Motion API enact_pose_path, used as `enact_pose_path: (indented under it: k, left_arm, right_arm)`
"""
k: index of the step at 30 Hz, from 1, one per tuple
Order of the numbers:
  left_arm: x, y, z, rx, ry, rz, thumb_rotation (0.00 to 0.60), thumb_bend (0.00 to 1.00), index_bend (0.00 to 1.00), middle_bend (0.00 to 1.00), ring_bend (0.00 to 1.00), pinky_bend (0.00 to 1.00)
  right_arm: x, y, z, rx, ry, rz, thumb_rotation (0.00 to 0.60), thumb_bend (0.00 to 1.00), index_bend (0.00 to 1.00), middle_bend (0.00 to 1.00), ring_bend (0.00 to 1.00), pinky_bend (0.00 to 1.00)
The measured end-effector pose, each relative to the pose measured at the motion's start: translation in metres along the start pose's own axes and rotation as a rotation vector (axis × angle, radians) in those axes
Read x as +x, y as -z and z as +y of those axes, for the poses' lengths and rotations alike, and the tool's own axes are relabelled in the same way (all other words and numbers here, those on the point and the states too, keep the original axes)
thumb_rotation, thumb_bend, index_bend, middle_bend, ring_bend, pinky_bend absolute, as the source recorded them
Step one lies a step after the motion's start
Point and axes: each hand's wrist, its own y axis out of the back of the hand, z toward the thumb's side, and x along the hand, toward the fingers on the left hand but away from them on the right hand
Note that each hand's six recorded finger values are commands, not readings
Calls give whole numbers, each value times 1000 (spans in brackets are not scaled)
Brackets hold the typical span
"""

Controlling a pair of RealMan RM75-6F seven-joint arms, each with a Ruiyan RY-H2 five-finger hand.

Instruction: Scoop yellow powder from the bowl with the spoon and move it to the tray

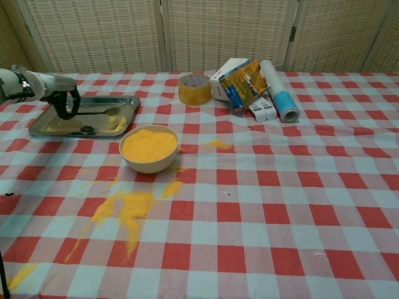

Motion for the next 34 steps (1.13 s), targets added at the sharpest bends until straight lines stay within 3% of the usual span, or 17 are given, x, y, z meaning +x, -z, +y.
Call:
enact_pose_path:
  k: [2, 3, 11, 13, 15, 17, 18, 21, 23, 26, 29, 32, 34]
  left_arm:
    - [-1, 0, 1, -5, -5, -5, 600, 414, 44, 1000, 1000, 1000]
    - [-1, 0, 1, -7, -6, -8, 600, 404, 8, 1000, 1000, 1000]
    - [-12, -4, 7, -39, -23, -64, 600, 373, 0, 988, 987, 1000]
    - [-19, -7, 9, -61, -30, -90, 600, 372, 0, 772, 799, 962]
    - [-31, -13, 8, -94, -31, -134, 600, 371, 0, 308, 337, 686]
    - [-51, -19, 3, -124, -28, -192, 600, 372, 0, 61, 63, 416]
    - [-62, -21, 0, -133, -29, -220, 600, 373, 0, 17, 18, 324]
    - [-112, -26, -12, -154, -73, -319, 600, 373, 0, 0, 0, 133]
    - [-151, -27, -19, -195, -145, -373, 600, 375, 0, 0, 0, 62]
    - [-204, -16, -18, -313, -301, -395, 600, 378, 0, 0, 0, 44]
    - [-246, 14, -20, -429, -453, -359, 600, 384, 0, 0, 0, 38]
    - [-281, 52, -40, -456, -541, -324, 600, 385, 0, 0, 0, 42]
    - [-297, 74, -54, -424, -563, -308, 600, 387, 0, 0, 0, 47]
  right_arm:
    - [1, 0, 1, -1, 2, 1, 600, 36, 0, 0, 0, 0]
    - [1, 0, 1, -1, 2, 2, 600, 36, 0, 0, 0, 0]
    - [6, -5, 3, -6, 5, 24, 600, 36, 0, 0, 0, 0]
    - [8, -5, 5, -8, 15, 28, 600, 36, 0, 0, 0, 0]
    - [10, -4, 8, -7, 27, 25, 600, 36, 0, 0, 0, 0]
    - [10, -3, 10, -2, 37, 20, 600, 36, 0, 0, 0, 0]
    - [10, -2, 10, 5, 44, 15, 600, 37, 0, 0, 0, 0]
    - [11, -2, 10, 8, 48, 12, 600, 36, 0, 0, 0, 0]
    - [11, -2, 10, 10, 47, 15, 600, 36, 0, 0, 0, 0]
    - [11, -2, 9, 6, 46, 17, 600, 36, 0, 0, 0, 0]
    - [12, -3, 11, 2, 47, 23, 600, 36, 0, 0, 0, 0]
    - [14, -4, 11, -1, 46, 31, 600, 36, 0, 0, 0, 0]
    - [16, -6, 11, -2, 49, 36, 600, 36, 0, 0, 0, 0]
